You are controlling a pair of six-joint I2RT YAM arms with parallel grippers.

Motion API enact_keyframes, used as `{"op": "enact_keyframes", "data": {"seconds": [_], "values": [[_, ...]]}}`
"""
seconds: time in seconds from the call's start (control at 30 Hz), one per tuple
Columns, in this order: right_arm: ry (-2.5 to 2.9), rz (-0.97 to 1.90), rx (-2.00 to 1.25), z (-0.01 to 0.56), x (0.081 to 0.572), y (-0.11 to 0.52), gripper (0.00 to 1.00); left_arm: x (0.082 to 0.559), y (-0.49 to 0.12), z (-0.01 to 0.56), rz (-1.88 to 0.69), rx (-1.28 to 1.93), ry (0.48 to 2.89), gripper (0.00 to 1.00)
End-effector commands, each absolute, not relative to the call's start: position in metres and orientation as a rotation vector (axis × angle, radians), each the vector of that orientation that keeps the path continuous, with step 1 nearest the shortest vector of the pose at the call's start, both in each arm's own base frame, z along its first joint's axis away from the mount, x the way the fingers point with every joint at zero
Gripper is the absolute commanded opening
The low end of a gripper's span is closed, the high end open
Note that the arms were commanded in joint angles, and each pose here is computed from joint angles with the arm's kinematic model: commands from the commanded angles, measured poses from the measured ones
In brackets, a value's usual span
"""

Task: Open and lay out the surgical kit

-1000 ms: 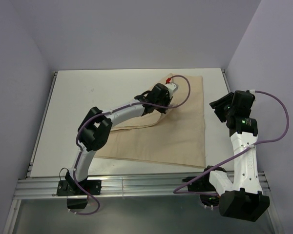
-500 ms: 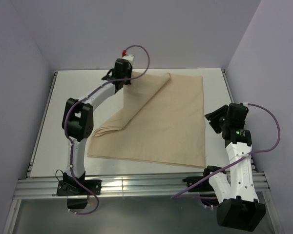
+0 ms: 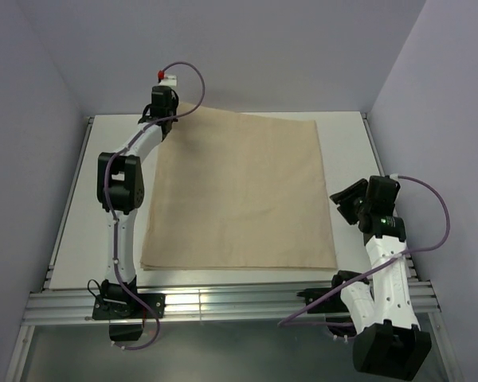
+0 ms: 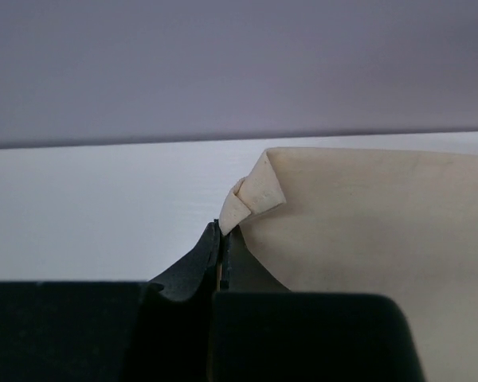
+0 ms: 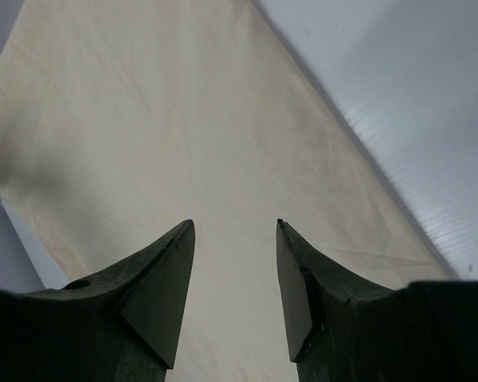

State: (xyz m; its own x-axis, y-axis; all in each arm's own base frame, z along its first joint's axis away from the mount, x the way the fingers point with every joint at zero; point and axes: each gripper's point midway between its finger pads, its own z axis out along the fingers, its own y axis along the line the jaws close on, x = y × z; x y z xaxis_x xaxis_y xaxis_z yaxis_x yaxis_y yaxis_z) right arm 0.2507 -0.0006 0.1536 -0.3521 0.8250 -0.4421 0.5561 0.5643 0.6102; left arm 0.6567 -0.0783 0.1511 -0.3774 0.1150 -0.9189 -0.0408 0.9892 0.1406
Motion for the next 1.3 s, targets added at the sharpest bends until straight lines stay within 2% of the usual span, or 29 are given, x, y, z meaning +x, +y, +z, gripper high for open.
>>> {"op": "enact_keyframes", "data": {"seconds": [0.0,0.07,0.13,0.17,0.2,0.23,0.27,0.4,0.47,0.6,0.73,0.93,1.13,1.27], "values": [[2.058,0.444,1.055,0.150,0.259,-0.004,0.53,0.679,-0.045,0.175,0.216,-0.013,1.850,0.00],[2.063,0.428,1.052,0.149,0.259,-0.006,0.53,0.681,-0.038,0.162,0.222,-0.011,1.872,0.05],[2.079,0.419,1.045,0.146,0.261,-0.007,0.54,0.682,-0.038,0.158,0.222,0.004,1.883,0.17],[2.078,0.421,1.037,0.148,0.264,-0.007,0.54,0.681,-0.037,0.157,0.231,0.007,1.888,0.24],[2.093,0.420,1.034,0.147,0.265,-0.007,0.54,0.680,-0.036,0.159,0.235,0.007,1.886,0.42],[2.098,0.421,1.029,0.147,0.267,-0.007,0.54,0.675,-0.035,0.160,0.242,0.004,1.904,0.53],[2.101,0.434,1.014,0.151,0.269,-0.005,0.54,0.672,-0.033,0.163,0.237,-0.009,1.911,0.59],[2.174,0.406,0.961,0.147,0.276,-0.005,0.55,0.655,-0.035,0.186,0.194,-0.036,1.945,0.69],[2.195,0.402,0.923,0.152,0.280,-0.002,0.55,0.643,-0.042,0.201,0.113,-0.088,1.962,0.70],[2.250,0.403,0.840,0.156,0.288,0.010,0.55,0.602,-0.043,0.188,0.071,-0.178,2.132,0.61],[2.307,0.411,0.713,0.165,0.299,0.039,0.55,0.521,-0.016,0.133,0.073,-0.389,2.383,0.59],[2.351,0.515,0.559,0.179,0.318,0.095,0.55,0.433,-0.002,0.099,-0.009,-0.519,2.500,0.58],[2.359,0.574,0.447,0.193,0.327,0.129,0.55,0.382,-0.013,0.080,-0.068,-0.523,2.617,0.59],[2.354,0.581,0.427,0.192,0.325,0.131,0.55,0.364,-0.031,0.078,-0.207,-0.473,2.631,0.60]]}}
